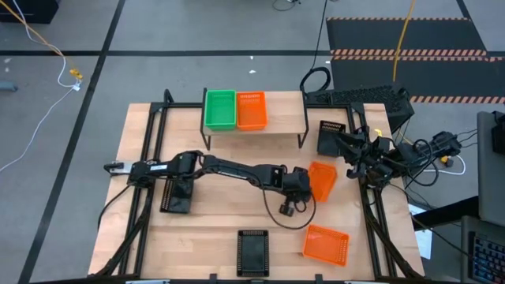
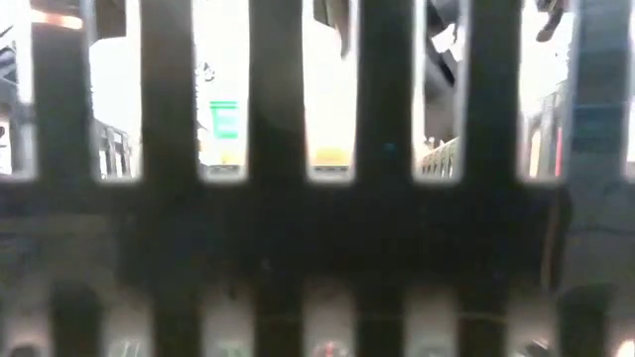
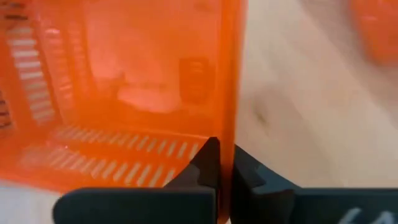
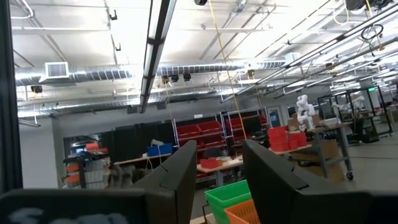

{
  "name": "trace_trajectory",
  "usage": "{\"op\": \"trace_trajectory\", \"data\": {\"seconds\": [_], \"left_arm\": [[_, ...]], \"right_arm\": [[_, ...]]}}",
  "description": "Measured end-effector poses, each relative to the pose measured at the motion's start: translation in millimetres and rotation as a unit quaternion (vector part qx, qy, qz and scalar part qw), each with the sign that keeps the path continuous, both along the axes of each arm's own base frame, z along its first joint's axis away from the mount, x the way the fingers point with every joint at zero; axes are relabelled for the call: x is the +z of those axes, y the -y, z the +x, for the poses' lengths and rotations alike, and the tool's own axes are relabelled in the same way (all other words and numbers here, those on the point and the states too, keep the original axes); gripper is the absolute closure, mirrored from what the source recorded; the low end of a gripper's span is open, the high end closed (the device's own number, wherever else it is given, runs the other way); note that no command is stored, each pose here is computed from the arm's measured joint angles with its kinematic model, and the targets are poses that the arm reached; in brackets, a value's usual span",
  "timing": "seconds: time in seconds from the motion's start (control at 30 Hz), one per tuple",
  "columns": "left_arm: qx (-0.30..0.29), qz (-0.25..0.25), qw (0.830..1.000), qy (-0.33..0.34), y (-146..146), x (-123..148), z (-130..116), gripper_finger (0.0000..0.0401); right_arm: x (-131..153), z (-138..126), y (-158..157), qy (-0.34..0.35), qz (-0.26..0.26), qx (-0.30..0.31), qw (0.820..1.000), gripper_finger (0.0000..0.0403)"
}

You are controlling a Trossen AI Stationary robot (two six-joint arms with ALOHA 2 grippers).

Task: Stack baskets on shelf by color
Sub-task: Stack the top orange bin on top of the orange bin on the shelf

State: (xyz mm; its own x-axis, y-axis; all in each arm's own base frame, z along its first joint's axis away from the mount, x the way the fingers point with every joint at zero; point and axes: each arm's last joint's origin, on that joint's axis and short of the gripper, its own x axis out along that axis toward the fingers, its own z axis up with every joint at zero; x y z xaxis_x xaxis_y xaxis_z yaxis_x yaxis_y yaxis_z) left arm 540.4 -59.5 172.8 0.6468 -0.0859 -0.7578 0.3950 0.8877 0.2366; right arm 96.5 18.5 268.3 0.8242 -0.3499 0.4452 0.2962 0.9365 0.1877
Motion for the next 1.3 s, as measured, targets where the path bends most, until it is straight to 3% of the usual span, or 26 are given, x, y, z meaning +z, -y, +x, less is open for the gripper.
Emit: {"op": "trace_trajectory", "data": {"seconds": [0.17, 0.3, 0.43, 0.57, 0.7, 0.87, 1.07, 1.3], "left_arm": [[-0.028, 0.064, 0.996, -0.052, 12, 68, -41, 0.0395], [-0.012, 0.103, 0.993, -0.058, 12, 130, -81, 0.0397], [0.08, 0.141, 0.987, -0.01, -7, 195, -123, 0.0395], [0.202, 0.147, 0.968, 0.024, -44, 233, -154, 0.0396], [0.289, 0.129, 0.948, -0.003, -89, 239, -171, 0.0397], [0.336, 0.113, 0.932, -0.074, -135, 225, -179, 0.0393], [0.33, 0.062, 0.936, -0.107, -163, 213, -179, 0.0397], [0.31, 0.041, 0.939, -0.142, -167, 208, -184, 0.0391]], "right_arm": [[1, -1, 0, 0.004, -0.002, -0.002, 1.0, 0.028], [1, -1, 0, 0.005, -0.004, -0.004, 1.0, 0.028], [1, 0, 0, 0.006, -0.002, -0.003, 1.0, 0.028], [1, 0, 0, 0.006, -0.003, -0.003, 1.0, 0.028], [1, 0, 0, 0.005, -0.003, -0.003, 1.0, 0.028], [2, 0, 0, 0.005, -0.007, -0.006, 1.0, 0.028], [2, -1, 0, 0.004, -0.016, -0.014, 1.0, 0.028], [3, -1, 1, 0.002, -0.021, -0.02, 1.0, 0.028]]}}
